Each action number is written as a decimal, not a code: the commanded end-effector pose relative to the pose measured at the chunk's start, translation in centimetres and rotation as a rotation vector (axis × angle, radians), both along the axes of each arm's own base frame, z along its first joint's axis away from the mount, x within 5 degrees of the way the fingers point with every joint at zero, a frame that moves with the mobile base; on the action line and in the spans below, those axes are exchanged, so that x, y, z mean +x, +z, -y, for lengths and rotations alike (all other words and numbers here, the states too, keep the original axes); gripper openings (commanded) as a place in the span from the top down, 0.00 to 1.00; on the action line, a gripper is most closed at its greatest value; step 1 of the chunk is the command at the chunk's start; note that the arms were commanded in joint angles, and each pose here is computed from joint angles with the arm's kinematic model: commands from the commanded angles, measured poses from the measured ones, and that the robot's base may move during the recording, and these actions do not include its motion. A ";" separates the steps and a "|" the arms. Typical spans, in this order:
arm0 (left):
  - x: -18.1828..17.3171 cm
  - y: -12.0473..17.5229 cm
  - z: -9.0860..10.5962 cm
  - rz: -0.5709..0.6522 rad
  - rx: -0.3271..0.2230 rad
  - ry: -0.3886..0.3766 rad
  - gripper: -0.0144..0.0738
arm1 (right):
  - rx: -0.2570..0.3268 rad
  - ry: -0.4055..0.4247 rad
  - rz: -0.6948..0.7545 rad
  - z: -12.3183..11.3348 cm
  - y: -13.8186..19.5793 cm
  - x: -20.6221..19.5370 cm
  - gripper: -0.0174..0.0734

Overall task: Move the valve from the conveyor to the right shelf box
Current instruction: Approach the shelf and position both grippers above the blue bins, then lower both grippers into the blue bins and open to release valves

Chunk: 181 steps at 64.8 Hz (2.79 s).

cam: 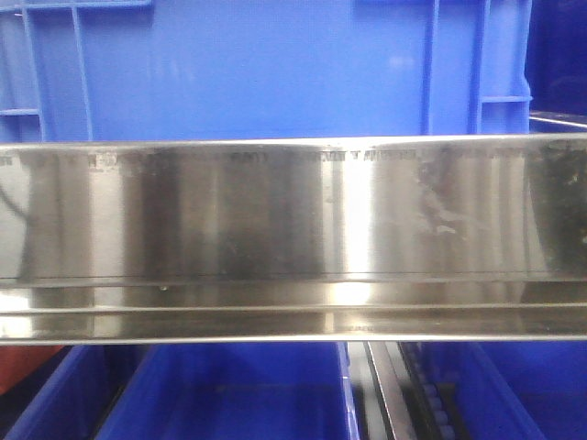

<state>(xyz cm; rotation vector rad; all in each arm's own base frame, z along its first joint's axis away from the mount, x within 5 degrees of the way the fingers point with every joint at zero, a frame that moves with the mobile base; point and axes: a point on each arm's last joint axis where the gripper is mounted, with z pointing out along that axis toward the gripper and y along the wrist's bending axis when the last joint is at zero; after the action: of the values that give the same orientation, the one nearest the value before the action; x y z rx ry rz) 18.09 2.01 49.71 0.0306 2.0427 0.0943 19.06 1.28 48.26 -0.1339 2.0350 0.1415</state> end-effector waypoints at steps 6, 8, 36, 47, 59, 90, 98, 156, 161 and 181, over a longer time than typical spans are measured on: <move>-0.2 0.8 0.0 0.063 -0.007 0.008 0.96 | 0.005 -0.009 0.097 0.0 1.4 -0.5 0.99; -0.2 0.8 0.0 0.063 -0.007 0.008 0.96 | 0.005 -0.009 0.097 0.0 1.4 -0.5 0.99; -0.2 0.8 0.0 0.063 -0.007 0.008 0.96 | 0.005 -0.009 0.097 0.0 1.4 -0.5 0.99; -0.2 0.8 0.0 0.063 -0.007 0.008 0.96 | 0.005 -0.009 0.097 0.0 1.4 -0.5 0.99; -0.2 0.8 0.0 0.063 -0.007 0.008 0.96 | 0.005 -0.009 0.097 0.0 1.4 -0.5 0.99; 0.2 1.9 0.4 0.181 -0.047 -0.023 0.96 | 0.080 0.018 0.183 -0.4 2.9 -0.3 0.99; 1.3 3.3 2.2 0.232 -0.073 -0.135 0.96 | 0.063 0.115 0.237 -2.0 4.7 0.5 0.99; 17.8 -6.6 18.1 -0.197 -0.044 -0.593 0.96 | -0.022 0.553 -0.262 -17.6 -5.4 15.2 0.99; 18.4 -7.6 18.3 -0.230 -0.039 -0.592 0.96 | -0.028 0.553 -0.296 -18.0 -6.6 15.9 0.99; 18.9 -9.5 18.5 -0.337 -0.016 -0.597 0.65 | -0.034 0.555 -0.325 -18.2 -7.4 16.4 0.63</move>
<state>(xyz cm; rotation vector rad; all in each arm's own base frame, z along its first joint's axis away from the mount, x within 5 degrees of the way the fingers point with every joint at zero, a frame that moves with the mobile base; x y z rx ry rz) 37.37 -16.39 39.16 0.6827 2.3207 -0.3033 35.74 19.48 39.40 -0.7478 2.3448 0.4907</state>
